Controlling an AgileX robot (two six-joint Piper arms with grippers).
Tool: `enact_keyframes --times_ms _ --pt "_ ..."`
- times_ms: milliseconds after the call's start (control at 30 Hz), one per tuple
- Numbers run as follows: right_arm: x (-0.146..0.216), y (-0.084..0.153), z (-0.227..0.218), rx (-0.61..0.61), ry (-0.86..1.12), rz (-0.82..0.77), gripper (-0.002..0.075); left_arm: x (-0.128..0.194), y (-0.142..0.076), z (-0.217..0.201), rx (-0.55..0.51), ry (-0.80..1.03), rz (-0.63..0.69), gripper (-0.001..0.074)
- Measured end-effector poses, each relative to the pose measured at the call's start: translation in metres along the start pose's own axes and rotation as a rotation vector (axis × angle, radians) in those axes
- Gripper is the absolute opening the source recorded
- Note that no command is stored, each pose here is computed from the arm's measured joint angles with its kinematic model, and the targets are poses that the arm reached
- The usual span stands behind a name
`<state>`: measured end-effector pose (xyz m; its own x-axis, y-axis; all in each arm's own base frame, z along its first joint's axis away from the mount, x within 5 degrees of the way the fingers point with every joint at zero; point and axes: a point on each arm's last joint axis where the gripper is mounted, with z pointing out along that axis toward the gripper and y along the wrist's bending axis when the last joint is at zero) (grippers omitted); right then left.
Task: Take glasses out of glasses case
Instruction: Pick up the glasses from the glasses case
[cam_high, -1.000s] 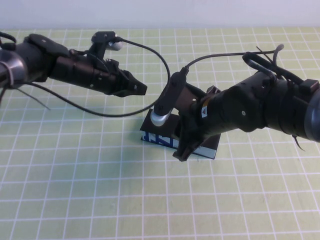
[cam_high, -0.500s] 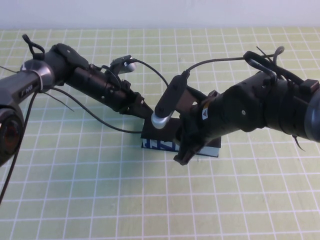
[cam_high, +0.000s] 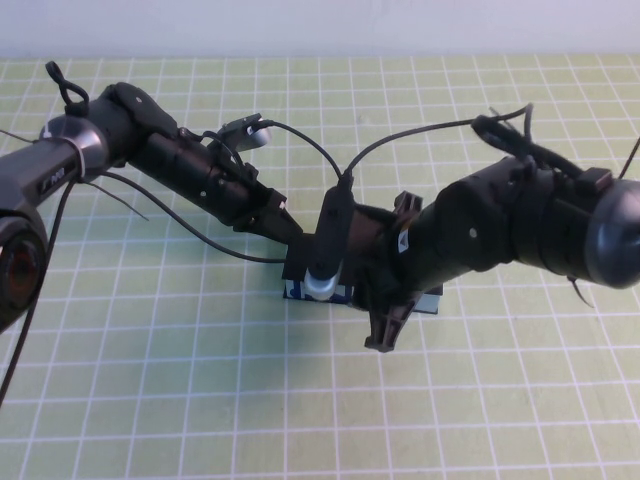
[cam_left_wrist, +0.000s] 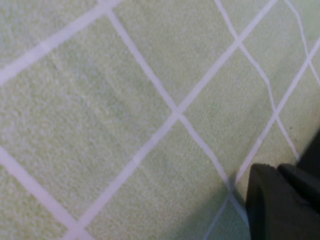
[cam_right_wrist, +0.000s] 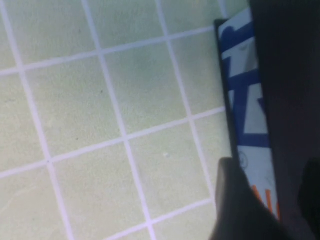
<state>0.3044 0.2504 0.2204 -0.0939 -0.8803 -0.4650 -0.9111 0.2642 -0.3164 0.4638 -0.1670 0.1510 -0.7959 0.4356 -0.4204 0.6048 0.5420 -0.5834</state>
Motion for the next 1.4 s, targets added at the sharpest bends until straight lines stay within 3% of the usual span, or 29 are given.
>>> enact_keyframes --times_ms 233,633,1067,1400 --pt "0.004 0.000 0.020 0.015 0.004 -0.023 0.0316 0.000 0.000 0.000 0.001 0.002 -0.003 -0.0004" --pt "0.005 -0.002 0.027 0.040 0.004 -0.059 0.0311 0.000 0.000 0.000 0.001 0.002 -0.005 -0.0004" --pt "0.005 -0.006 0.034 0.090 -0.005 -0.084 0.0176 0.000 0.000 0.000 0.000 0.003 -0.005 -0.0004" --pt "0.006 -0.007 0.038 0.105 0.006 -0.086 0.0150 0.000 0.000 0.000 -0.005 -0.001 -0.004 -0.0004"
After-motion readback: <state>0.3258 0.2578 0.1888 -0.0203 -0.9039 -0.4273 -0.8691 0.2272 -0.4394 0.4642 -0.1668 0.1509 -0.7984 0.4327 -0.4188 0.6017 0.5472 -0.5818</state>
